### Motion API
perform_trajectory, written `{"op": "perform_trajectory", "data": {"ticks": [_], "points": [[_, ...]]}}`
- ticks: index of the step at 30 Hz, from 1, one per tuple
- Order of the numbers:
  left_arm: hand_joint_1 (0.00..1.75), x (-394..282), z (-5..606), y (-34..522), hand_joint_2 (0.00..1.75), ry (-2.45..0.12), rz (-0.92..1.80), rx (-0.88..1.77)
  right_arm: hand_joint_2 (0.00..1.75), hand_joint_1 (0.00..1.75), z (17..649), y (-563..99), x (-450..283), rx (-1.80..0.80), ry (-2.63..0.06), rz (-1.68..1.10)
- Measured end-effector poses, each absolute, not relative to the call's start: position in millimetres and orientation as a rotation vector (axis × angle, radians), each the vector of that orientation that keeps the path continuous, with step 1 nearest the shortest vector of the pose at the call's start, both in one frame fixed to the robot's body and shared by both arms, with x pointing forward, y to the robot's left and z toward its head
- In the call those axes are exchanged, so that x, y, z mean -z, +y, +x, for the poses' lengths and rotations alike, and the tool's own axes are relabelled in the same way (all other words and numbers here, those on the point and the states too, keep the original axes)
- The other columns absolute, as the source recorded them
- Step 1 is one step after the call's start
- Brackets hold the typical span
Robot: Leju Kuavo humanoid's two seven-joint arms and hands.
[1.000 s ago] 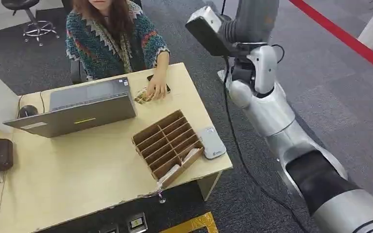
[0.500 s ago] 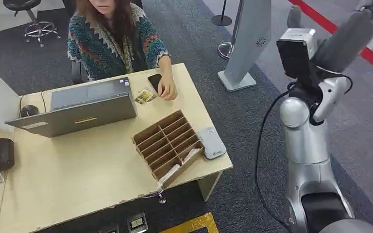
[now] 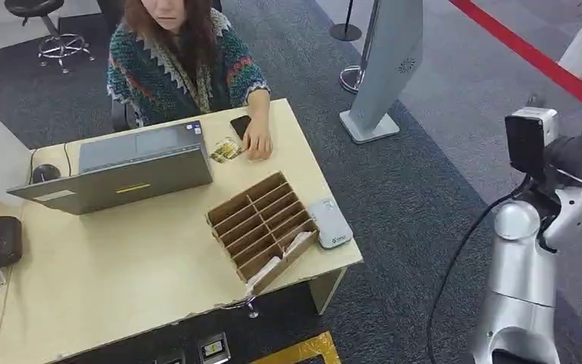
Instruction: Pass the card to the sensor for recognition and then transmit it.
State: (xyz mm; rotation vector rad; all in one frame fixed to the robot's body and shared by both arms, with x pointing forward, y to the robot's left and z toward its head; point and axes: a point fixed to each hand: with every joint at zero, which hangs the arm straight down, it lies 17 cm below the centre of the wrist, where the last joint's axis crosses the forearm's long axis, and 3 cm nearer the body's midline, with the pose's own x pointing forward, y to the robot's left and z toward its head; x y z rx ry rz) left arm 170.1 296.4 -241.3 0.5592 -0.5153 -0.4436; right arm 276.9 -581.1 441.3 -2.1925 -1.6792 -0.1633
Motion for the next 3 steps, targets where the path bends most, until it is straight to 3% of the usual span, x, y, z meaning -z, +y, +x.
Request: {"op": "perform_trajectory", "data": {"ticks": [3], "points": [[0.00,240.6,171.4,294.4,0.00,-0.521,0.560,0.449,1.75,0.00,284.6,-600.2,-406.8,0.088,-1.558,-2.189]]}}
